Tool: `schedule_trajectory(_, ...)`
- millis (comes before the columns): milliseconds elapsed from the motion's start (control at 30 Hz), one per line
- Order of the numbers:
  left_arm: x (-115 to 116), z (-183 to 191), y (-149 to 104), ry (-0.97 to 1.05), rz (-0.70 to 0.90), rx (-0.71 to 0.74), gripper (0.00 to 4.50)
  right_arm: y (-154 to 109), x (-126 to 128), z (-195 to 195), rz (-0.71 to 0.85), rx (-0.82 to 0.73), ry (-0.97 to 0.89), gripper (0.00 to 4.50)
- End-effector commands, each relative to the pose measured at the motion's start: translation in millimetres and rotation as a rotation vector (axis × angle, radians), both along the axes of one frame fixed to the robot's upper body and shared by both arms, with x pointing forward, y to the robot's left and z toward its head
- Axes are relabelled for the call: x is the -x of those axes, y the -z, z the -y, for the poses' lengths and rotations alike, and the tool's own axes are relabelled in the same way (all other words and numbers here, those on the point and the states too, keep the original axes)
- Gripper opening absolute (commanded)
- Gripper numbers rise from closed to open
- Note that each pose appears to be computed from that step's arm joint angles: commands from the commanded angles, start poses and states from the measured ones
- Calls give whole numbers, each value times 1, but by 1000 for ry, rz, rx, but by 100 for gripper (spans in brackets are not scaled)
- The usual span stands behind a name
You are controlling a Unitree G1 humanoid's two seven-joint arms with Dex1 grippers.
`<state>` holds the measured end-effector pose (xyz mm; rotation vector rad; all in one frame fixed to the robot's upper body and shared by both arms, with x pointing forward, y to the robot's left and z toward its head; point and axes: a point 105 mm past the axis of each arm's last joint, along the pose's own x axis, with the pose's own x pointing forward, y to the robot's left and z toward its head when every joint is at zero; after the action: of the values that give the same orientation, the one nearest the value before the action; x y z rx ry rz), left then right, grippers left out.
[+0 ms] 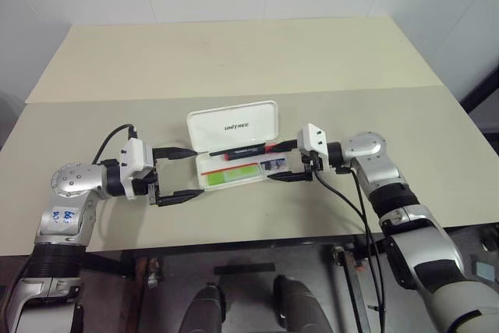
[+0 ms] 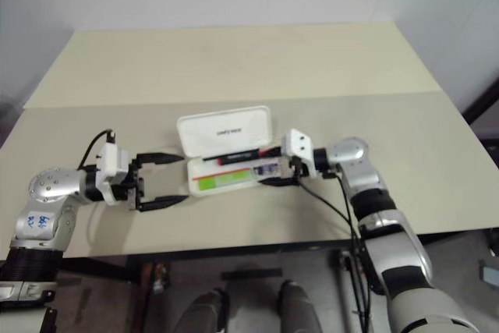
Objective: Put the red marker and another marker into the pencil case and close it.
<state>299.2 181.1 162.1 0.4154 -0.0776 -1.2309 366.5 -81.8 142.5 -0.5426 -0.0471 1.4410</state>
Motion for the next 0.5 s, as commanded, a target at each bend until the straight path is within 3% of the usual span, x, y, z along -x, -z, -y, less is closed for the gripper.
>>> schedule_trajectory(33,1,2,-10,8,45,-2,450,-29,1,-1,93,-84,-8,446)
schedule_trajectory(400,-2,-9,-10,-57,30,46,450,-46,38,40,104,-154,74,446)
schedule_trajectory(500,-4,-18,-14,-83,28,98,388,-51,39,65,126,-152,182,450)
